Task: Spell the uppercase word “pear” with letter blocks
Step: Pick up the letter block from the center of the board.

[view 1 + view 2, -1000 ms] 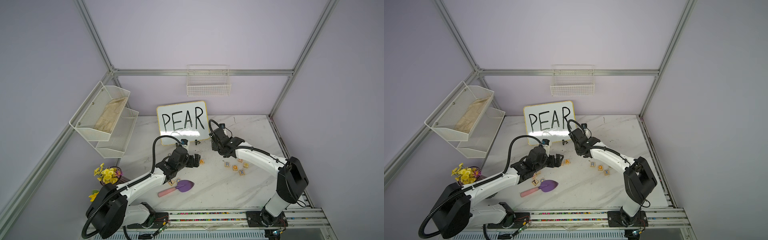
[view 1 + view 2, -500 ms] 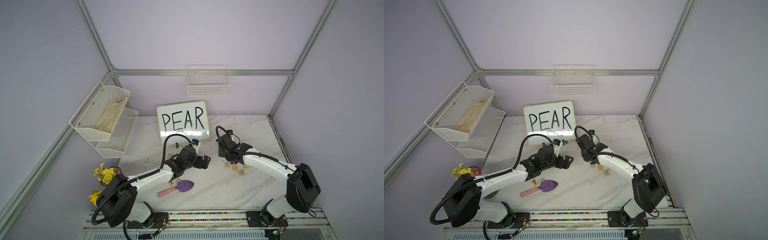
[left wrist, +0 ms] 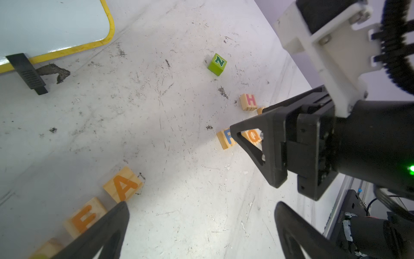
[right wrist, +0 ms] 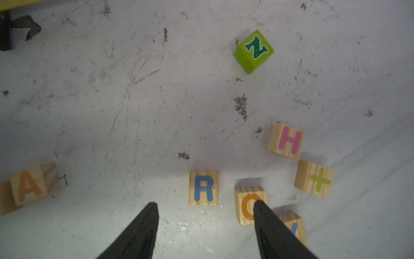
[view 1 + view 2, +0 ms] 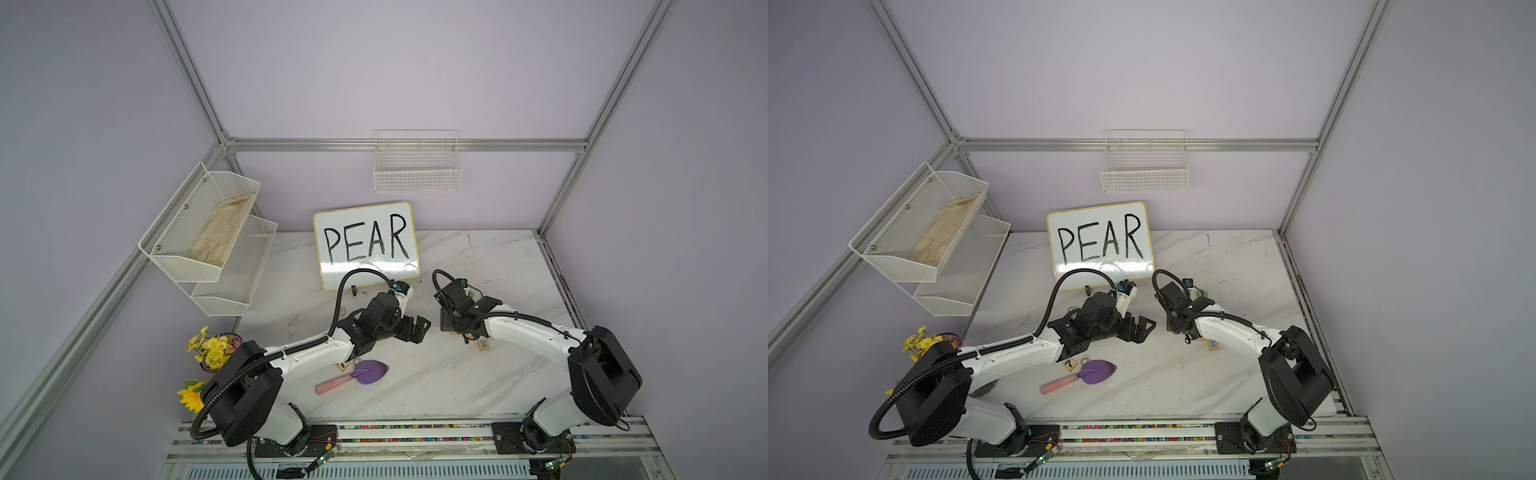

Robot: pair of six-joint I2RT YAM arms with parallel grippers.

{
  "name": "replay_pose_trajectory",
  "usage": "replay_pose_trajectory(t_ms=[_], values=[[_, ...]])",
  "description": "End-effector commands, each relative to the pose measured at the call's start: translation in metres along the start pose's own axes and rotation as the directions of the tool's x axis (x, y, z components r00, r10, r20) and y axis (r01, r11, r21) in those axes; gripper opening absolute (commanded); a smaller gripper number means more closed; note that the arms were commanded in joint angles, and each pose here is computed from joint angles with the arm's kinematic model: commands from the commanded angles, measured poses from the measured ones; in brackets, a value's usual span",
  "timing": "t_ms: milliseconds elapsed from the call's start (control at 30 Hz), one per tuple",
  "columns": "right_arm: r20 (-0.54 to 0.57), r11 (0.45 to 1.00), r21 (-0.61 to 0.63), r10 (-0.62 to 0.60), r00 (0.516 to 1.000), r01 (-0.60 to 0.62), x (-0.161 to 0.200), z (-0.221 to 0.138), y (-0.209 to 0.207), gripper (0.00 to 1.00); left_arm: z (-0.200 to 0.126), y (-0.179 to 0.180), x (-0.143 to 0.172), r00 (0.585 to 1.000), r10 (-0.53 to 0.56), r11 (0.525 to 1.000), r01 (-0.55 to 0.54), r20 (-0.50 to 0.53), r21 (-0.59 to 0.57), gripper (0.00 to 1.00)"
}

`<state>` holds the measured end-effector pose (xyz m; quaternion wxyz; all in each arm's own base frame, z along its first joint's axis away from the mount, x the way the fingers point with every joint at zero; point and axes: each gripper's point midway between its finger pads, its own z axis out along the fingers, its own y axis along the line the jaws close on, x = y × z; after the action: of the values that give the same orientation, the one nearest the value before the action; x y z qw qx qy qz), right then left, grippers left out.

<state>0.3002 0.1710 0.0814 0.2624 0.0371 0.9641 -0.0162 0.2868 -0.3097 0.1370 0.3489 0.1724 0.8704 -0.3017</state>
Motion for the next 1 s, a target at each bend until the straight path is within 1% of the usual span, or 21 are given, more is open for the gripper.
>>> replay_pose_trajectory(t_ms=[0, 300, 500, 967], values=[[-0.036, 0.999, 0.009, 0.038, 0.999, -0.037, 0.011, 0.000, -0.008, 0.67, -0.010, -0.028, -0.042, 0.994, 0.032, 0.997, -0.040, 0.102, 0.071, 1.00], [-0.067, 0.998, -0.002, 0.055, 0.996, -0.055, 0.025, 0.009, -0.007, 0.63, -0.013, -0.026, -0.037, 0.995, 0.031, 0.997, -0.037, 0.098, 0.063, 1.00], [-0.066, 0.999, -0.013, 0.048, 0.997, -0.049, 0.023, 0.015, -0.002, 0.62, -0.012, -0.025, -0.036, 0.995, 0.032, 0.998, -0.037, 0.092, 0.057, 1.00], [-0.084, 1.000, 0.011, 0.008, 0.996, -0.007, 0.020, 0.030, 0.007, 0.57, -0.013, -0.018, -0.035, 0.995, 0.032, 0.999, -0.034, 0.096, 0.018, 1.00]])
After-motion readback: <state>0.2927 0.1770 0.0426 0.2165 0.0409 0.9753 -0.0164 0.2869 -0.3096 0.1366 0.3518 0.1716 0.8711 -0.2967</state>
